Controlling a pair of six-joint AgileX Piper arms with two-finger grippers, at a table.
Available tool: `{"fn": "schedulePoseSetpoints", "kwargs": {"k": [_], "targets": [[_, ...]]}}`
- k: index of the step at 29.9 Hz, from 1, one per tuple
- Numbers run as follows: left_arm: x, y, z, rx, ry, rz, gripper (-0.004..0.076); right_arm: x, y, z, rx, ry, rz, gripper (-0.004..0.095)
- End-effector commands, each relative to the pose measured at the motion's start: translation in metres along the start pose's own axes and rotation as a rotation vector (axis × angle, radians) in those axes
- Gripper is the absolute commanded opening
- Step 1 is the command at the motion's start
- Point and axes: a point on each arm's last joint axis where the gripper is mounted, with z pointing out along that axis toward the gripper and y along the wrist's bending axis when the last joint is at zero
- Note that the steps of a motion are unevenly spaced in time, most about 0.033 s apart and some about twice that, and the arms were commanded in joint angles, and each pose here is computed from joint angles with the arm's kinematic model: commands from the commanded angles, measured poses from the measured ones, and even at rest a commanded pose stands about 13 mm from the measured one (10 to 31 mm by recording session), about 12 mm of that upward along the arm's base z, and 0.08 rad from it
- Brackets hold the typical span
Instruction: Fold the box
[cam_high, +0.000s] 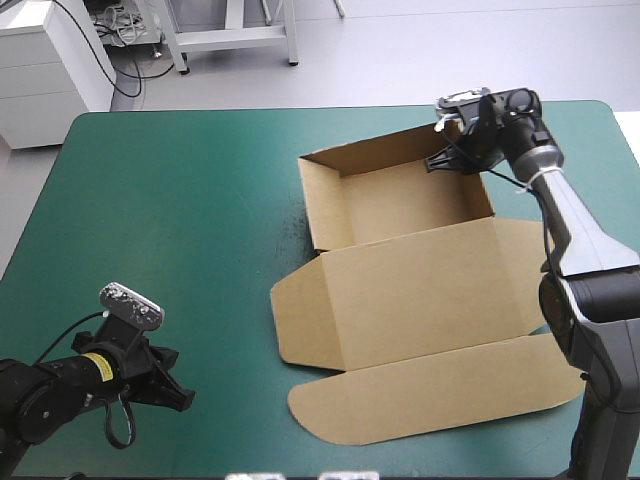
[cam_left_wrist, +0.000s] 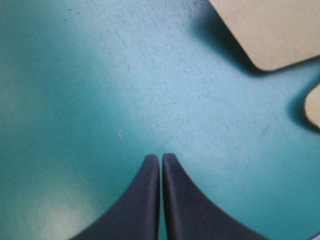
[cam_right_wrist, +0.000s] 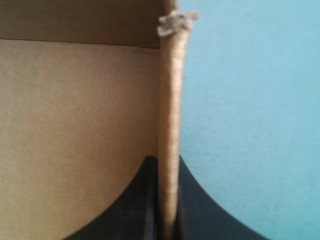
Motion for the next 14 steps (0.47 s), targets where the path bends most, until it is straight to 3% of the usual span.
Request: {"fn": "schedulePoseSetpoints", "kwargs": {"k": [1, 8, 14], "targets": [[-0.012, 0.0, -0.007, 0.0, -0.103, -0.007, -0.0008, -0.002, -0.057, -0.044, 0.111, -0.129, 0.074, -0.0021], [-0.011, 0.0, -0.007, 0.001, -0.092, -0.004, -0.0008, 0.028, -0.149, -0.05, 0.233, -0.135, 0.265, -0.0022], [-0.011, 0.0, -0.007, 0.0, -0.099, -0.004, -0.0008, 0.055, -0.199, -0.057, 0.272, -0.133, 0.397, -0.0021]]}}
